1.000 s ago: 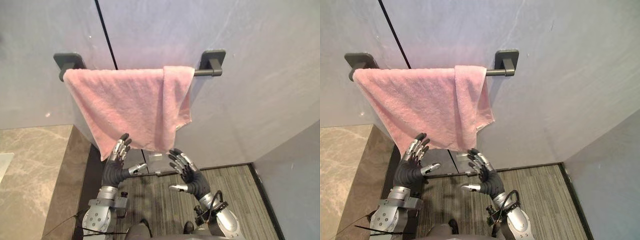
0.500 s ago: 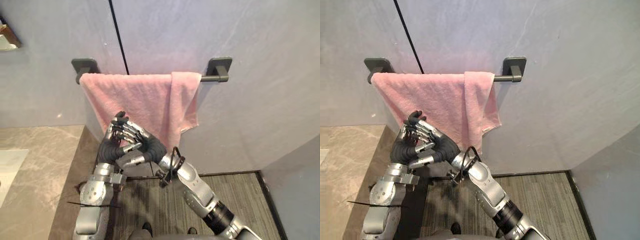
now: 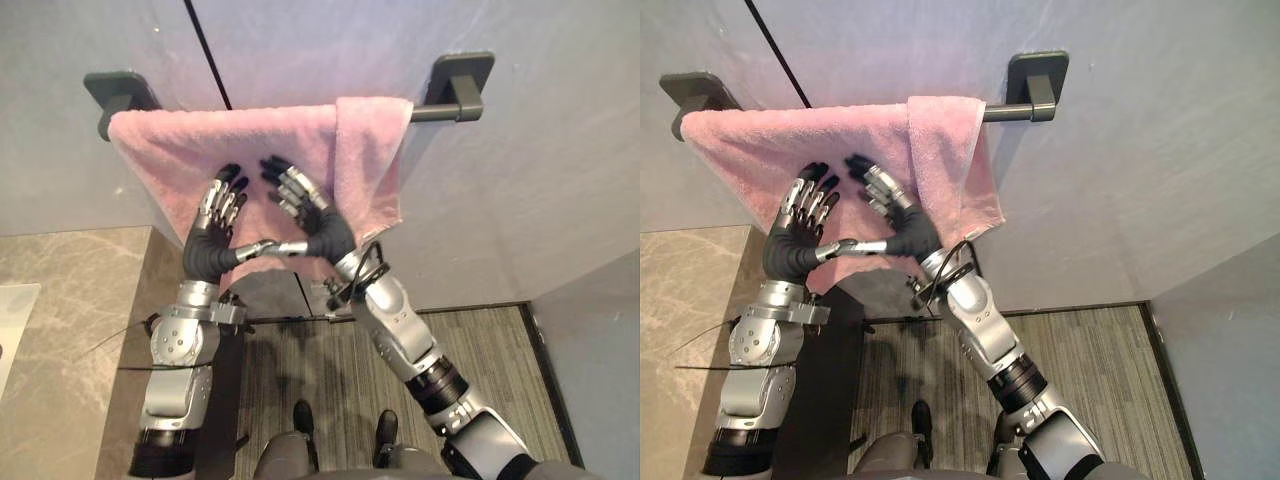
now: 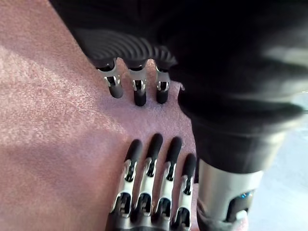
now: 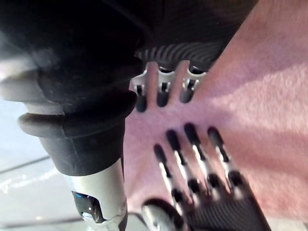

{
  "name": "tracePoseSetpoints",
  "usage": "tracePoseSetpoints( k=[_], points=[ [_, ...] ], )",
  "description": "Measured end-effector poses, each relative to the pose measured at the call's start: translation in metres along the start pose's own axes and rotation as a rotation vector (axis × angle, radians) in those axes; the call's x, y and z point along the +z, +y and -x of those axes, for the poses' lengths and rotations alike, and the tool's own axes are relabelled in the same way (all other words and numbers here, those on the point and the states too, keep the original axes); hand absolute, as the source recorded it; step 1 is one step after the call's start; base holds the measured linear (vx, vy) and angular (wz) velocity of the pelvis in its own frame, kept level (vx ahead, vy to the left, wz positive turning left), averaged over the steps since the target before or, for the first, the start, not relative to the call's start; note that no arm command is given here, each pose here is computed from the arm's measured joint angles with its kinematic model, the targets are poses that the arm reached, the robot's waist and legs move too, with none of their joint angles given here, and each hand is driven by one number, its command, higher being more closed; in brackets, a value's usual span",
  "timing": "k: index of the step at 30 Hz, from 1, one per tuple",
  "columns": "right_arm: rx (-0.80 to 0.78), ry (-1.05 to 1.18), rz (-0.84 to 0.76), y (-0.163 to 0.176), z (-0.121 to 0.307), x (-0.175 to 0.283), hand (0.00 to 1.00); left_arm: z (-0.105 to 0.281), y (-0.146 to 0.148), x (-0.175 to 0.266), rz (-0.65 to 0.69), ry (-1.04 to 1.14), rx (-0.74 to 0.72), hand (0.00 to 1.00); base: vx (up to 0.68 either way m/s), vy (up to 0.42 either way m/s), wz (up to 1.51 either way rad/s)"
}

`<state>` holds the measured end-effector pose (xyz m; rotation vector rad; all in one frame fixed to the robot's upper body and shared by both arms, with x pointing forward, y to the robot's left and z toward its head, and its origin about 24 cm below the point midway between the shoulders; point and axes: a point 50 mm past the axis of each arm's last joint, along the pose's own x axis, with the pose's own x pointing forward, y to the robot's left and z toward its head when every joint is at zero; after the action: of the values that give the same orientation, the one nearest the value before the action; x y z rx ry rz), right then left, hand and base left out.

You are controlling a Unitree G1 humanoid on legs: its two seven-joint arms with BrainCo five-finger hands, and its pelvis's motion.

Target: Organize washtable

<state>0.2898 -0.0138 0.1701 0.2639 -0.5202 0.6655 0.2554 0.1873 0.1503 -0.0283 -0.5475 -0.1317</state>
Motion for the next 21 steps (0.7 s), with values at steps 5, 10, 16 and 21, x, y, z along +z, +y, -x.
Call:
tracePoseSetpoints(
  k=[5, 10, 16, 21],
  points=[
    [-0.051, -0.026, 0.026, -0.013, 0.0, 0.007, 0.0, -0.022, 0.001, 0.008, 0.012, -0.061, 0.017, 0.0, -0.02, -0.001, 0.01],
    [-0.086, -0.087, 0.034, -0.019, 0.0, 0.022, 0.0, -0.032, -0.003, 0.01, 0.045, -0.101, 0.081, 0.0, -0.04, 0.001, 0.0],
    [-0.104, -0.103, 0.026, -0.019, 0.007, 0.025, 0.0, -0.032, -0.003, 0.009, 0.065, -0.108, 0.133, 0.0, -0.03, 0.018, 0.0],
    [-0.152, -0.115, 0.02, -0.026, 0.018, 0.027, 0.0, -0.032, -0.005, 0.009, 0.086, -0.118, 0.157, 0.0, -0.01, 0.005, -0.02]
  ],
)
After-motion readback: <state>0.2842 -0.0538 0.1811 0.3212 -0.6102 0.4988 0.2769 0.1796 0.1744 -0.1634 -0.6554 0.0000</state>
